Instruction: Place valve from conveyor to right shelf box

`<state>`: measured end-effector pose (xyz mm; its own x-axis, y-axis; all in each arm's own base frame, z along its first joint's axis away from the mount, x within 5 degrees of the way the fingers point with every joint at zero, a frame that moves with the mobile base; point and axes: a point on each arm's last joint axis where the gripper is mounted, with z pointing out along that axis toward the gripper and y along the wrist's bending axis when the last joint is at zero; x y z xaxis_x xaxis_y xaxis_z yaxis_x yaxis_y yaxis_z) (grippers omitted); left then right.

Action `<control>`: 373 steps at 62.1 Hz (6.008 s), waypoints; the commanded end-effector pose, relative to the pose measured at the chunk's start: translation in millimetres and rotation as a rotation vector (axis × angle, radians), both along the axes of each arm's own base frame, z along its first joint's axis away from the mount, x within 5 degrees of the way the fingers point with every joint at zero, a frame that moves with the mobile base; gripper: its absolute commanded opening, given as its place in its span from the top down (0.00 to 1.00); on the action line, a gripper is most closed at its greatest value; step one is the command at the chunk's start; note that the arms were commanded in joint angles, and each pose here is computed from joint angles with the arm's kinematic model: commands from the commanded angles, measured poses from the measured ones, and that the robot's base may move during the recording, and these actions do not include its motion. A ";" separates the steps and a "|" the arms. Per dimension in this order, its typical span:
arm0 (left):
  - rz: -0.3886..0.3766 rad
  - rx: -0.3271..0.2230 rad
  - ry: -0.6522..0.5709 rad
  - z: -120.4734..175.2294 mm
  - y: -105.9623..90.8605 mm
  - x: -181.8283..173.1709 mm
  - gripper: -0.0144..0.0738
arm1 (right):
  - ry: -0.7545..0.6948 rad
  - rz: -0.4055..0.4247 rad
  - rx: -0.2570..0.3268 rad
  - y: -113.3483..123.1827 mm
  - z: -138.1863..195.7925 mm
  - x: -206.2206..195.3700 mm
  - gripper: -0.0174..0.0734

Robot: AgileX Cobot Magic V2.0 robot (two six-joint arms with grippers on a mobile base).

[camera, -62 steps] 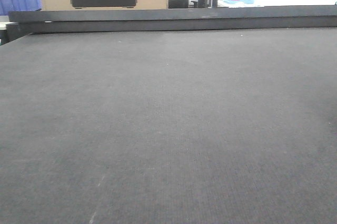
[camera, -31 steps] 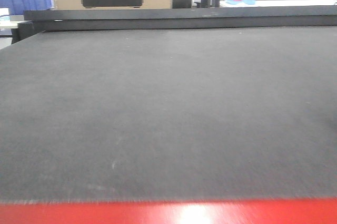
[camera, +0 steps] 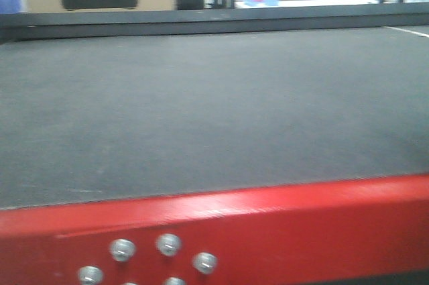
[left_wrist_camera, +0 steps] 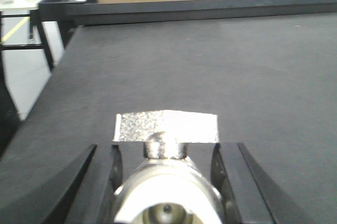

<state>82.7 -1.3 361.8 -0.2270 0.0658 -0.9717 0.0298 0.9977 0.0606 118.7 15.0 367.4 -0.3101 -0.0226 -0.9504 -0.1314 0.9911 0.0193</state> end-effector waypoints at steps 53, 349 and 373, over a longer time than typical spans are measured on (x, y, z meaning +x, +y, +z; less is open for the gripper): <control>-0.005 -0.014 -0.068 7.5 -0.6 -0.6 0.96 | -0.099 -0.008 -0.003 -1.1 10.9 -0.3 0.99; -0.004 -0.014 -0.084 8.9 -0.6 -0.4 0.96 | -0.099 -0.008 -0.003 -1.1 10.9 -0.3 0.99; -0.004 -0.014 -0.084 8.9 -0.6 -0.4 0.96 | -0.099 -0.008 -0.003 -1.1 10.9 -0.3 0.99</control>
<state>83.1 -1.4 363.6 -0.2073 0.0636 -0.9762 0.0289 0.9978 0.0588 118.7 14.9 367.6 -0.3081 -0.0238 -0.9511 -0.1309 0.9912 0.0175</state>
